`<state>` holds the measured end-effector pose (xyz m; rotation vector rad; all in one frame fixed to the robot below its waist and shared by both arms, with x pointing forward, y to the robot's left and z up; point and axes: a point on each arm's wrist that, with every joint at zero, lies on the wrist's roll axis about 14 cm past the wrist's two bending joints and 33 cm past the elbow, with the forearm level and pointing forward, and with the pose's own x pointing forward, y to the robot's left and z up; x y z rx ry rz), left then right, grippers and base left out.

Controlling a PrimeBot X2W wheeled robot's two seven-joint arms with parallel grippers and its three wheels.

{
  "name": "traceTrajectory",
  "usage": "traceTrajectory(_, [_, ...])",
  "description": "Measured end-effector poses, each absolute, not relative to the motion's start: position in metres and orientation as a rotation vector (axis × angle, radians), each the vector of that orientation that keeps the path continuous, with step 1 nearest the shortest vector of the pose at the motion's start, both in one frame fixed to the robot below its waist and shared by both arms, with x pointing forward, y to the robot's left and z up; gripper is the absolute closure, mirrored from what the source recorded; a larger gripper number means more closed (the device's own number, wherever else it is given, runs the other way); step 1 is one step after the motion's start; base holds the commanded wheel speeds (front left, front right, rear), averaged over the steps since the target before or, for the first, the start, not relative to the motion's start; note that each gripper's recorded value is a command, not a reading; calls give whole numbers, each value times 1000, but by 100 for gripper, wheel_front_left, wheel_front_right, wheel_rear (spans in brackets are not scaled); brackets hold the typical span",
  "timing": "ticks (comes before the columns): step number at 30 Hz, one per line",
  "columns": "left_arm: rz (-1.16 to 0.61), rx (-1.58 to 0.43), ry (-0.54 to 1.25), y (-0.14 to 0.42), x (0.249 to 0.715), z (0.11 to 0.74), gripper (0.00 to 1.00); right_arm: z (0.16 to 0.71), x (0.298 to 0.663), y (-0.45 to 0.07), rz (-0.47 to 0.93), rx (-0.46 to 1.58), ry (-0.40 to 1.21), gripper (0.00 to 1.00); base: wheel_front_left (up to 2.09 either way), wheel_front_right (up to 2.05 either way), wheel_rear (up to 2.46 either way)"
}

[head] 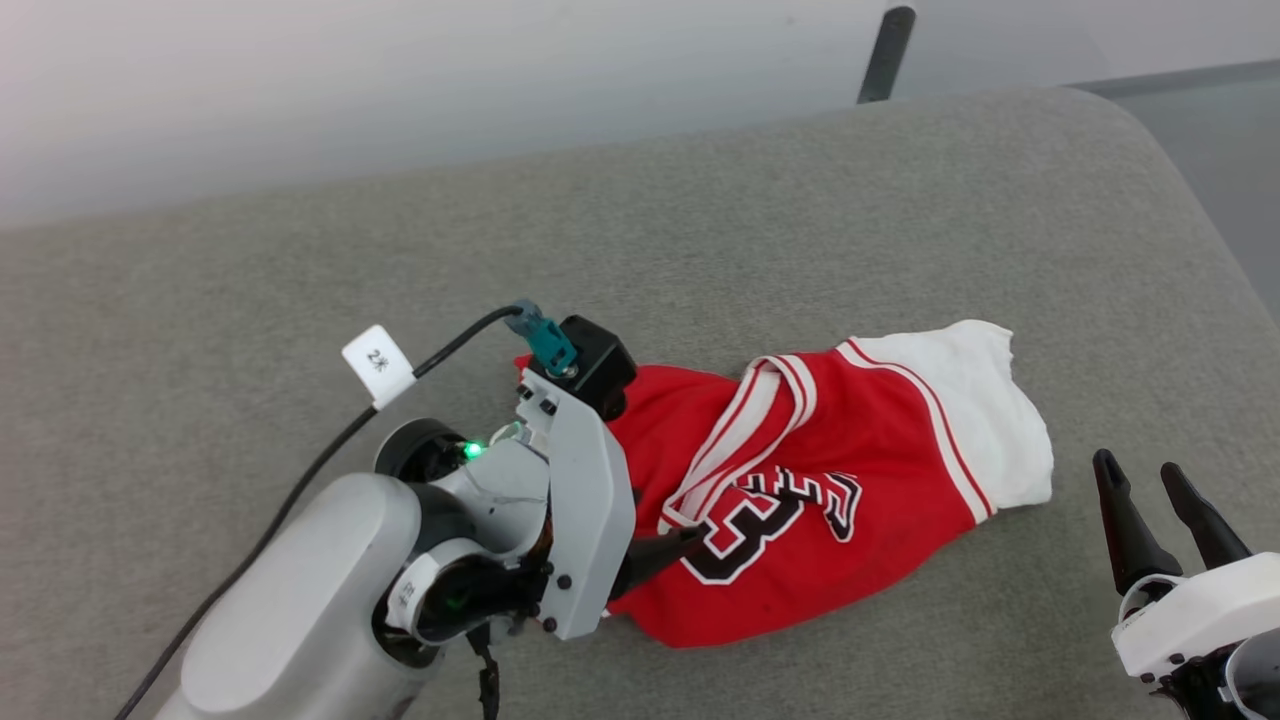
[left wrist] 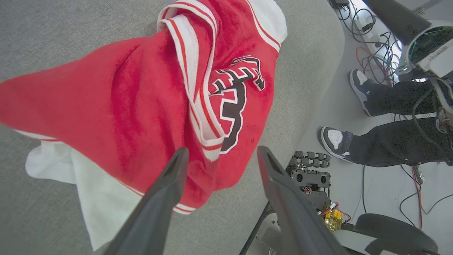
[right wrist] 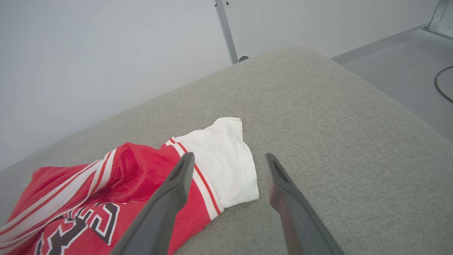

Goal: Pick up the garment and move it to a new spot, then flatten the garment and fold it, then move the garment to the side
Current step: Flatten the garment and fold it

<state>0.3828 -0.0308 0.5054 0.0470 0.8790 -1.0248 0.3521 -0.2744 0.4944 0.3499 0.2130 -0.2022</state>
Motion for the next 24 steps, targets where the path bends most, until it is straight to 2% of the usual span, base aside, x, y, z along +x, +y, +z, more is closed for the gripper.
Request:
traceTrajectory(12, [-1009, 98, 974, -31, 390, 463, 0, 482, 341, -290, -267, 358, 232, 0, 0, 0, 0])
traceTrajectory(13, [-1006, 96, 984, -30, 390, 460, 7, 481, 341, -291, -269, 358, 234, 0, 0, 0, 0])
traceTrajectory(14, [-1005, 94, 986, -30, 390, 458, 54, 481, 341, -291, -270, 358, 233, 0, 0, 0, 0])
traceTrajectory(15, [-1002, 88, 980, -31, 392, 458, 80, 482, 342, -291, -272, 358, 229, 0, 0, 0, 0])
traceTrajectory(16, [-996, 85, 975, -30, 394, 457, 100, 482, 343, -292, -272, 357, 228, 0, 0, 0, 0])
traceTrajectory(24, [-981, 86, 972, -23, 402, 459, 100, 480, 344, -290, -268, 359, 229, 0, 0, 0, 0])
